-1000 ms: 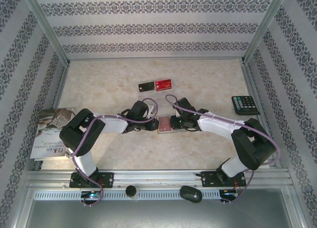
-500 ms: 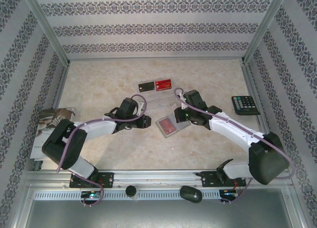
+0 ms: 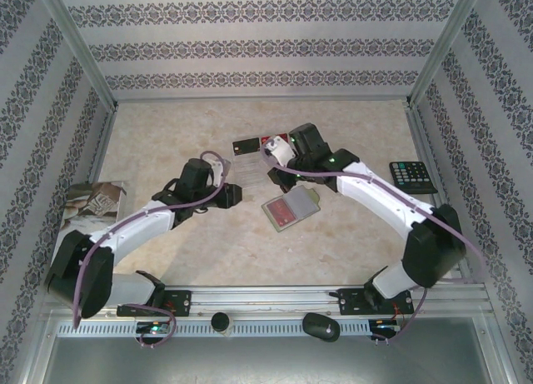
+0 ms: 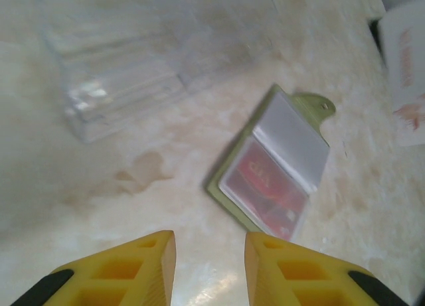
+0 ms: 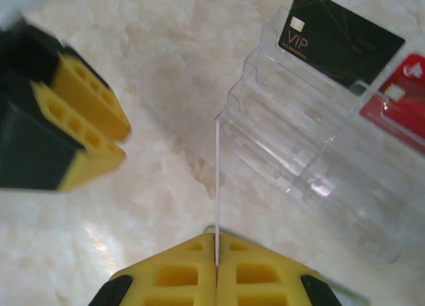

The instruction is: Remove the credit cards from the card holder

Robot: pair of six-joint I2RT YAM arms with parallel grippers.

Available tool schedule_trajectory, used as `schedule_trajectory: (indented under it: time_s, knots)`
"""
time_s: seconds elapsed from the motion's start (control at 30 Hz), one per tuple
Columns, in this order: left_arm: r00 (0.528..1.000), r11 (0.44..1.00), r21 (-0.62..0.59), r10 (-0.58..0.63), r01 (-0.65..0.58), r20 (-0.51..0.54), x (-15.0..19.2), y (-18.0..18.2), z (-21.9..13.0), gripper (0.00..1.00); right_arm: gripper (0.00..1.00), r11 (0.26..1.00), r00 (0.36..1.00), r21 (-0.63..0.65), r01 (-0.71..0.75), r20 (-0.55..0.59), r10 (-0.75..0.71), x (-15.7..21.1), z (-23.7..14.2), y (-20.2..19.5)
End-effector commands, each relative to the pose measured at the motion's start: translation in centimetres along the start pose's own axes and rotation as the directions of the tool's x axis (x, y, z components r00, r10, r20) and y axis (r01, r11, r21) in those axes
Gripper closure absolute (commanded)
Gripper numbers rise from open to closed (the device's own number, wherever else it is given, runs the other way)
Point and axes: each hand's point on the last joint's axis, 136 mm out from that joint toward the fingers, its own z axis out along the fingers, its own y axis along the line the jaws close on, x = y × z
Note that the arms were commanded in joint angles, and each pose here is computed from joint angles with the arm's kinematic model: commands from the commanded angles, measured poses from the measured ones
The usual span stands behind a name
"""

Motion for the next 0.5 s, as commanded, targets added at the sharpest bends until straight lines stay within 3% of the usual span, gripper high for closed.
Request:
schedule_trajectory:
  time_s: [0.0, 0.17, 0.3, 0.47]
  knots:
    - [0.993, 0.985, -0.126, -0.116, 0.117, 0.015, 0.3, 3.7, -1.1, 0.69, 1.00, 0.973, 0.967, 0.031, 0.227, -0.122, -0.222, 0.8, 0.9, -1.4]
    - [0.976, 0.951, -0.224, -0.197, 0.214, 0.094, -0.2, 7.5, -1.7, 0.69, 1.00, 0.916, 0.910, 0.105, 0.387, -0.206, -0.361, -0.7, 2.3, -4.5]
    - [0.966, 0.929, -0.275, -0.213, 0.247, 0.149, -2.5, 9.6, -0.8, 0.70, 1.00, 0.912, 0.915, 0.127, 0.390, -0.162, -0.369, -2.9, 2.3, -5.5]
    - [0.968, 0.913, -0.337, -0.174, 0.228, 0.183, -6.8, 11.4, 0.7, 0.72, 1.00, 0.909, 0.949, 0.274, 0.314, -0.104, -0.297, -5.7, 0.9, -9.7]
